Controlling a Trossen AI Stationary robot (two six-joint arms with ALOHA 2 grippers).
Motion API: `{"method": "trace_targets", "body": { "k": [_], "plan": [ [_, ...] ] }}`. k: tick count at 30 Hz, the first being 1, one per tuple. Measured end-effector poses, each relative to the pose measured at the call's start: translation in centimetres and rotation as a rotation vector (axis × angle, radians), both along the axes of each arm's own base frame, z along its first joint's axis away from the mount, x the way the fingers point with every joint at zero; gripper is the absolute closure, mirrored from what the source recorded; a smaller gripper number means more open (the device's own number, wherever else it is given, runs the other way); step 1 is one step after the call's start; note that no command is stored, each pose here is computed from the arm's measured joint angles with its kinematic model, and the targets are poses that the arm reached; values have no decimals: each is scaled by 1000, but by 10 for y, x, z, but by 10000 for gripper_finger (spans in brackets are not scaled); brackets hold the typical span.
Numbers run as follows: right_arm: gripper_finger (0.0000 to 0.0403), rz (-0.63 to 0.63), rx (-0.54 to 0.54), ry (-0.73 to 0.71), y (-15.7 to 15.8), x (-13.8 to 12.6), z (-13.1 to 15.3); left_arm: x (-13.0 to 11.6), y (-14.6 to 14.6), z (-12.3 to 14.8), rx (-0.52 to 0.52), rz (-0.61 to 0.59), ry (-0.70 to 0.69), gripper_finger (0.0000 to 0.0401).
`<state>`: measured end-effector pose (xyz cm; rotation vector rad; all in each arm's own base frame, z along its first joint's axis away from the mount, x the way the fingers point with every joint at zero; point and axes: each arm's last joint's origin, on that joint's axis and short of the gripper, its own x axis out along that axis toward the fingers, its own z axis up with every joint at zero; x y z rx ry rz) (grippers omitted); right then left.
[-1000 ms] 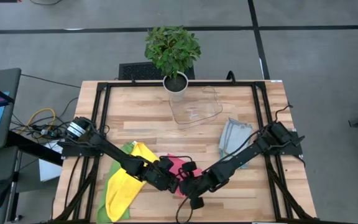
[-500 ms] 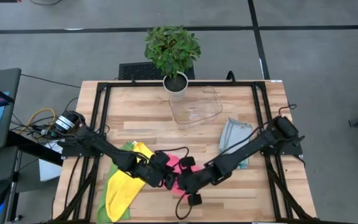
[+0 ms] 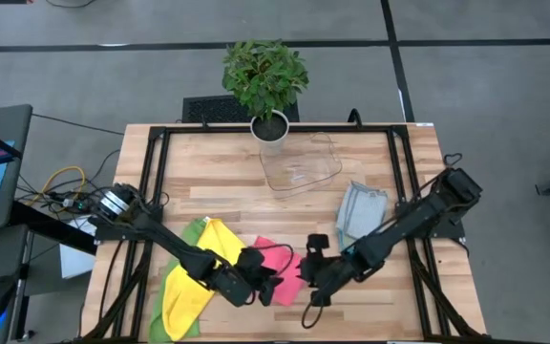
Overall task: Fold microfiber towels
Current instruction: Fold the pink microfiber cloth
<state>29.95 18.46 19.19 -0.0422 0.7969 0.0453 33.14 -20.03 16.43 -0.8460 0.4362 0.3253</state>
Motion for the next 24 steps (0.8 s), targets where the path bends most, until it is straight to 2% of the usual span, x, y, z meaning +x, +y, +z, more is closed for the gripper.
{"method": "trace_targets", "body": {
  "k": [7, 13, 17, 24],
  "plan": [
    [282, -16, 29, 19, 2, 1, -27, 14, -11, -25, -8, -36, 216, 227],
    [280, -14, 5, 51, 6, 4, -46, 16, -13, -12, 43, -10, 407, 227],
    [280, -19, -12, 80, 2, 8, -58, 17, -15, -2, 77, -18, 447, 227],
    [280, -1, -2, 128, 2, 11, -75, 22, -26, -18, 44, -99, 442, 227]
  ]
}}
